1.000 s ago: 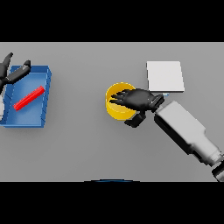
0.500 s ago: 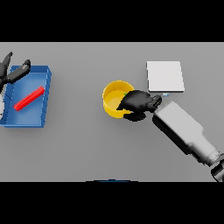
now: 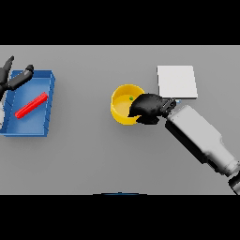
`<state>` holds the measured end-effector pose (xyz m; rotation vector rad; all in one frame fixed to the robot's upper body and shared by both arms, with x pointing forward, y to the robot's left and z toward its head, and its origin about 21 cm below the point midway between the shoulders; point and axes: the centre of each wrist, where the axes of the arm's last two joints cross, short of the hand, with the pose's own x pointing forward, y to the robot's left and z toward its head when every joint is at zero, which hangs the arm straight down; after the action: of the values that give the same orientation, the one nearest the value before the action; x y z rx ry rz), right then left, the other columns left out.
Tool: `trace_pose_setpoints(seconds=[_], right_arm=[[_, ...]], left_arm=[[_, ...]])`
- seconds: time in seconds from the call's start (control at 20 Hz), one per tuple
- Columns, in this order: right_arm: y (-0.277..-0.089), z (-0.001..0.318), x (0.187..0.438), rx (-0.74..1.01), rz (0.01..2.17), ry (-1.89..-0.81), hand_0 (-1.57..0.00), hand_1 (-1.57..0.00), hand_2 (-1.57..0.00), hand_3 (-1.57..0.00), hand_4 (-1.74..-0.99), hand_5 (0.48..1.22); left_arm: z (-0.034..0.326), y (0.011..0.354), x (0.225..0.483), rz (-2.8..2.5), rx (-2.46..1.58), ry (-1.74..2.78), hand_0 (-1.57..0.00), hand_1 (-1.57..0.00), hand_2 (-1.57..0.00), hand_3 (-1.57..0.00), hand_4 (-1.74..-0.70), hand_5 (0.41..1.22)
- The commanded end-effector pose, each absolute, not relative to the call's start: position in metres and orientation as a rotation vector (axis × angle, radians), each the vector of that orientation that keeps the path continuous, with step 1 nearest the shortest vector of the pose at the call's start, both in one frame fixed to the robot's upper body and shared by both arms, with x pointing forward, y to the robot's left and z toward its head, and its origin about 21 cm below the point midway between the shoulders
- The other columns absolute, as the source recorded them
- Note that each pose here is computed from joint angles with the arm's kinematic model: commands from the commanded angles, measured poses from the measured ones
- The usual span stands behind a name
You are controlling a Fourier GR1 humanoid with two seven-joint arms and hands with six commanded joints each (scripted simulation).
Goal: Pick up the red beaker and tilt it to pour out 1 green nut into yellow bowl. Pick up the yellow bowl and place it on the metallic measuring scale.
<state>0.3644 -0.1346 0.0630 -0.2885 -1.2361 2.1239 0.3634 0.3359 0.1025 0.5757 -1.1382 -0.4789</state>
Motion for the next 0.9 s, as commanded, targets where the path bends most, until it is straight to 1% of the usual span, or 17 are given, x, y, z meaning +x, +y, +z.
trace_pose_setpoints(seconds=[0.0,0.1,0.2,0.25,0.3,0.4,0.5,0.55,0.6,0.7,0.85], right_arm=[[-0.140,0.068,0.366,-0.283,2.112,-1.236,-1.52,-1.52,-1.41,-1.18,-1.724,1.209],[-0.140,0.080,0.364,-0.294,2.106,-1.242,-1.54,-1.54,-1.45,-1.17,-1.730,1.214],[-0.150,0.091,0.361,-0.310,2.104,-1.231,-1.55,-1.55,-1.48,-1.16,-1.734,1.216],[-0.151,0.099,0.362,-0.335,2.092,-1.229,-1.55,-1.55,-1.49,-1.15,-1.735,1.217],[-0.152,0.102,0.362,-0.362,2.084,-1.228,-1.56,-1.56,-1.45,-1.20,-1.736,1.218],[-0.149,0.107,0.359,-0.422,2.065,-1.222,-1.56,-1.56,-1.45,-1.20,-1.738,1.219],[-0.143,0.110,0.356,-0.422,2.065,-1.222,-1.57,-1.57,-1.49,-1.18,-1.739,1.219],[-0.143,0.114,0.357,-0.430,2.052,-1.233,-1.57,-1.57,-1.51,-1.18,-1.739,1.219],[-0.149,0.120,0.360,-0.456,2.021,-1.234,-1.52,-1.57,-1.52,-1.18,-1.740,1.219],[-0.157,0.128,0.364,-0.510,1.988,-1.217,-1.54,-1.57,-1.49,-1.19,-1.740,1.220],[-0.173,0.137,0.376,-0.581,1.938,-1.259,-1.55,-1.57,-1.52,-1.17,-1.741,1.220]], left_arm=[[0.105,0.334,0.365,-0.485,0.584,-1.134,0.00,0.00,0.00,0.00,-0.78,0.704],[0.106,0.331,0.365,-0.486,0.585,-1.139,0.00,0.00,0.00,0.00,-0.77,0.706],[0.106,0.333,0.362,-0.490,0.586,-1.143,0.00,0.00,0.00,0.00,-0.77,0.705],[0.106,0.333,0.361,-0.485,0.576,-1.148,0.00,0.00,0.00,0.00,-0.78,0.702],[0.109,0.333,0.362,-0.481,0.569,-1.153,0.00,0.00,0.00,0.00,-0.78,0.702],[0.108,0.333,0.364,-0.472,0.553,-1.147,0.00,0.00,0.00,0.00,-0.79,0.702],[0.109,0.334,0.365,-0.465,0.550,-1.150,0.00,0.00,0.00,0.00,-0.80,0.702],[0.110,0.334,0.366,-0.467,0.563,-1.151,0.00,0.00,0.00,0.00,-0.80,0.704],[0.110,0.335,0.365,-0.465,0.556,-1.155,0.00,0.00,0.00,0.00,-0.80,0.704],[0.108,0.336,0.363,-0.455,0.552,-1.151,0.00,0.00,0.00,0.00,-0.81,0.710],[0.111,0.336,0.363,-0.442,0.547,-1.145,0.00,0.00,0.00,0.00,-0.83,0.728]])
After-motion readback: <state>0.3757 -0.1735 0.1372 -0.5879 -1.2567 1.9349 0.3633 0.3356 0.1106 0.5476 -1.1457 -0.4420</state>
